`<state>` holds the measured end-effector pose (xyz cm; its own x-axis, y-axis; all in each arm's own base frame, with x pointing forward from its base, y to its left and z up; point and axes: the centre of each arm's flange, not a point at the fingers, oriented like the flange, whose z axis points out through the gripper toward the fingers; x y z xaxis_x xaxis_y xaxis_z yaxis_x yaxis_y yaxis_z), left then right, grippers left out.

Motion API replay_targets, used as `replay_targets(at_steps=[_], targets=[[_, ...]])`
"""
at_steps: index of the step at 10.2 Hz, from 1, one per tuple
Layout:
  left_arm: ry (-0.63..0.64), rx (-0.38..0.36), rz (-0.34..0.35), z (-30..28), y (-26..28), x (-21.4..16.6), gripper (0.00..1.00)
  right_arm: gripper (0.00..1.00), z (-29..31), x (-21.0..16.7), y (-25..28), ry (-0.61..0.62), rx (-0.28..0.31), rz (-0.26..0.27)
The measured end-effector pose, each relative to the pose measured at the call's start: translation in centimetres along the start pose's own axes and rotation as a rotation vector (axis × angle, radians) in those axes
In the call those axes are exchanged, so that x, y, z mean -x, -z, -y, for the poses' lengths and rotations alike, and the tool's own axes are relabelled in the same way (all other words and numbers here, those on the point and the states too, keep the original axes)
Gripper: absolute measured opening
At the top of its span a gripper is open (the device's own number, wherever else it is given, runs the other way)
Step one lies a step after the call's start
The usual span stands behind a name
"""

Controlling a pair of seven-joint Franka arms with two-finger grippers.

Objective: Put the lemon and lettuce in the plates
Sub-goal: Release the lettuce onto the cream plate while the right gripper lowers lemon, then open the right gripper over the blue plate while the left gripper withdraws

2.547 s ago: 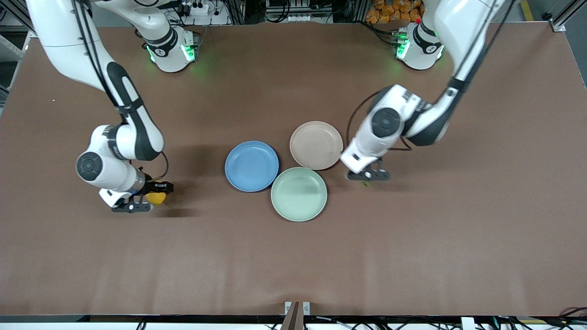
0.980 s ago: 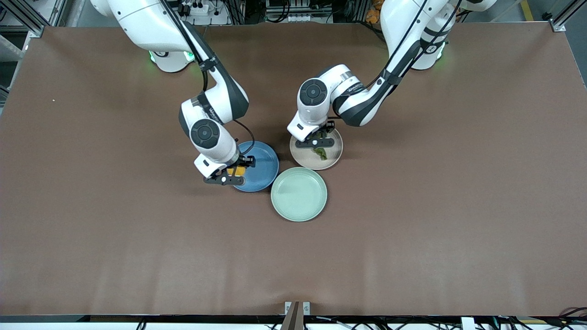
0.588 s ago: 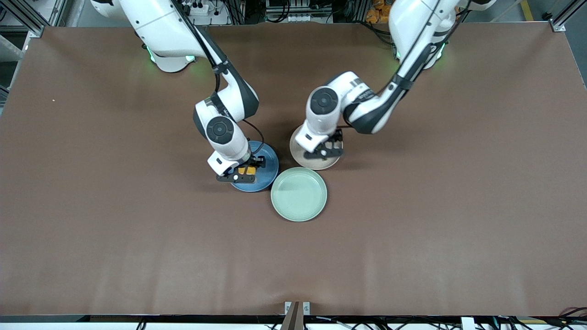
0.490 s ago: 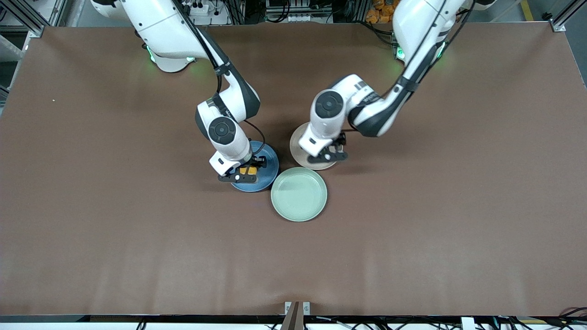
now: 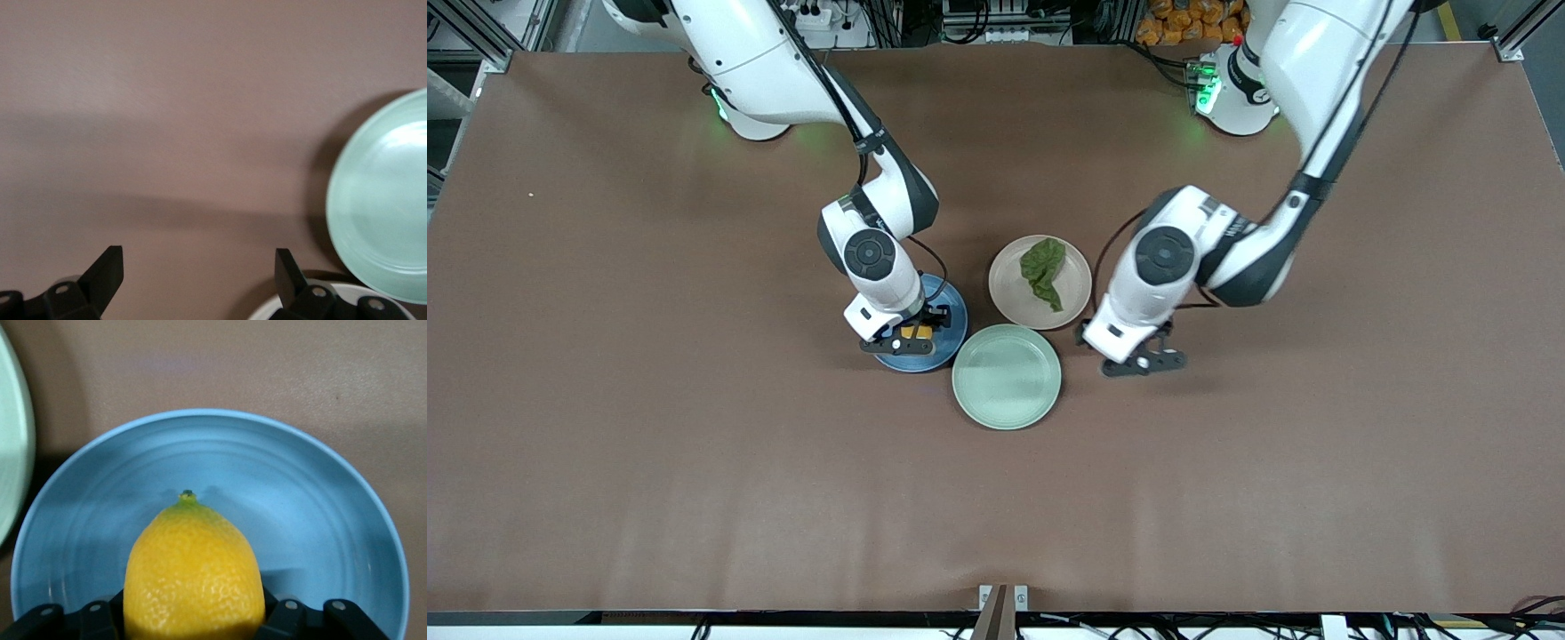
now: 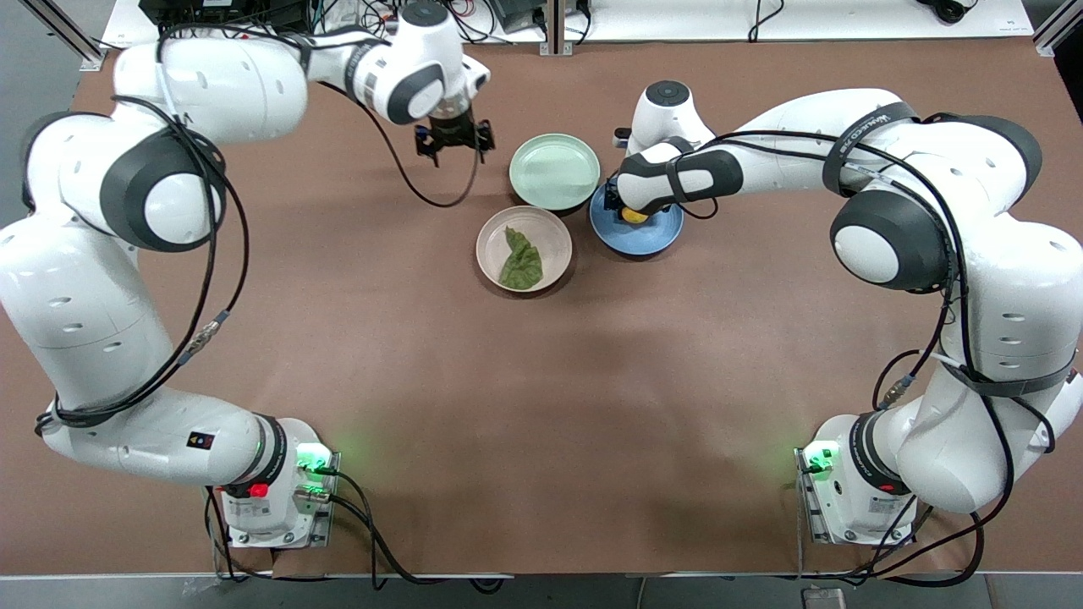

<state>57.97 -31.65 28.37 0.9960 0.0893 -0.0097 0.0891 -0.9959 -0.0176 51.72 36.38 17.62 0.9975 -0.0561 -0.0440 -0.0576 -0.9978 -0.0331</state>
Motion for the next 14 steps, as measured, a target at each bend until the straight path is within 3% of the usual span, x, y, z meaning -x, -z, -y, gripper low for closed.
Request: replay_targets(at_steps=[3,4,7,9,12,14], targets=[[-0.023,-0.033,0.003,4.2,2.4,-2.9,1.00,0.95,-0.1,-0.1,0.0,-0.011,0.001,-0.001],[-0.028,-0.053,0.003,5.3,3.1,-3.5,1.00,1.00,-0.3,-0.2,0.0,-0.015,0.003,-0.002],[-0.061,-0.102,0.053,9.3,2.9,-4.7,1.00,1.00,-0.8,-1.2,0.7,-0.038,0.002,-0.009],[-0.123,-0.143,0.102,13.6,2.2,-5.4,1.00,1.00,-0.9,-2.9,3.3,-0.056,0.026,0.040],[-0.193,-0.108,0.192,19.4,1.8,-3.3,1.00,1.00,-1.5,-6.5,9.3,-0.092,0.039,0.095],[-0.206,-0.105,0.211,21.1,2.8,-0.8,1.00,1.00,-3.2,-8.6,12.1,-0.104,0.036,0.115]])
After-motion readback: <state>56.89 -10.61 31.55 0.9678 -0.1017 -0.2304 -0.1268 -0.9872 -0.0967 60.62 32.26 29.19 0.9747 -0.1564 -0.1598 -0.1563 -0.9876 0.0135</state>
